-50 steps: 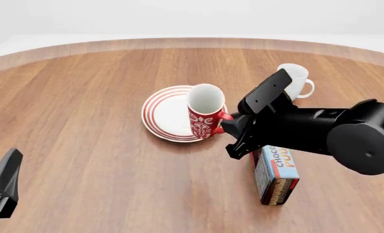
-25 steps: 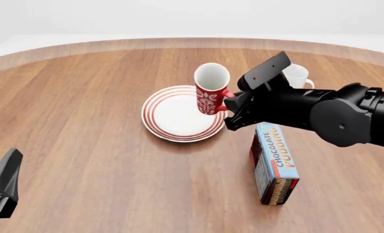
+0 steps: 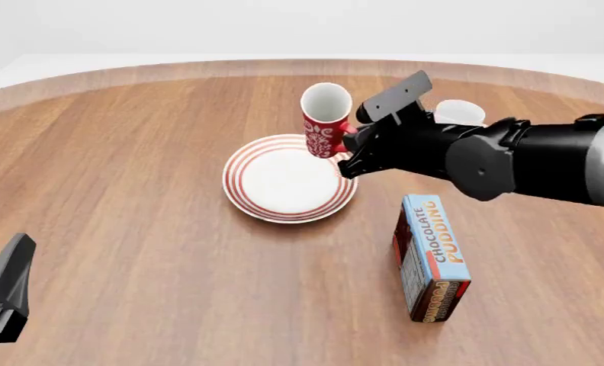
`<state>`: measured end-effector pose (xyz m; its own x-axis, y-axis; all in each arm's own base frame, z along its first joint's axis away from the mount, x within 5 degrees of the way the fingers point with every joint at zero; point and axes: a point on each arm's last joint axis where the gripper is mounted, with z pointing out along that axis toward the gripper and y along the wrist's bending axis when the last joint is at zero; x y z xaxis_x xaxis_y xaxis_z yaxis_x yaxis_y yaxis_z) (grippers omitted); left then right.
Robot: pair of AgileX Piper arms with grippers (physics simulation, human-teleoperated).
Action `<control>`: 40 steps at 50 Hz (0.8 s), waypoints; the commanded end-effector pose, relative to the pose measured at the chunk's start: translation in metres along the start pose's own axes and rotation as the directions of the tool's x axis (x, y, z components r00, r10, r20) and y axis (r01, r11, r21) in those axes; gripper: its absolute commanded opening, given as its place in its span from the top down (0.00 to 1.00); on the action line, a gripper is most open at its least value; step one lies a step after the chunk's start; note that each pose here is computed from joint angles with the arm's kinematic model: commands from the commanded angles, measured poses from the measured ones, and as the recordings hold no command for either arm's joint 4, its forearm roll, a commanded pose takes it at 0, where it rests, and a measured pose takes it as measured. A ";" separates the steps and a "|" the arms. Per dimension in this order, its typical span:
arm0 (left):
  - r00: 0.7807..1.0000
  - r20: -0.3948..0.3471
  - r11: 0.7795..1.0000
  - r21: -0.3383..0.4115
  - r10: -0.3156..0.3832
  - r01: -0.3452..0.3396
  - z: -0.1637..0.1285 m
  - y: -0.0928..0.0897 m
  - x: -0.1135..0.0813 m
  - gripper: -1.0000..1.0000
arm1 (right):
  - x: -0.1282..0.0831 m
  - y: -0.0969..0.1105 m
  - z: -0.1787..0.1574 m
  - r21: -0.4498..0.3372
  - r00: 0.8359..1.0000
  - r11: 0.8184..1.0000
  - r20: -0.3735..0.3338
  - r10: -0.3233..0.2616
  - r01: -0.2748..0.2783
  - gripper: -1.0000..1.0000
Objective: Pick up the red mug and put it on the plate
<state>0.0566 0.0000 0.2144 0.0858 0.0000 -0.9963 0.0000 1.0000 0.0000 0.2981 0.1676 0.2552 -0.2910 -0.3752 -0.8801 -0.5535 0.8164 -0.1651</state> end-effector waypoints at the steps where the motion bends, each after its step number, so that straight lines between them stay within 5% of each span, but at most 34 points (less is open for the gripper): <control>1: 1.000 0.000 1.000 0.000 0.000 0.000 0.000 0.000 0.000 0.00 | -0.006 0.000 0.021 0.001 1.000 1.000 0.028 0.009 -0.009 1.00; 40: 1.000 0.000 1.000 0.000 0.000 0.000 0.000 0.000 0.000 0.00 | 0.007 0.011 0.088 -0.016 0.998 0.999 0.028 0.051 -0.050 1.00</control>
<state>0.0566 0.0000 0.2144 0.0858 0.0000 -0.9963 0.0000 1.0000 0.0000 0.3479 0.2054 0.2154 -0.2902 -0.3485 -0.8913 -0.5597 0.8173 -0.1373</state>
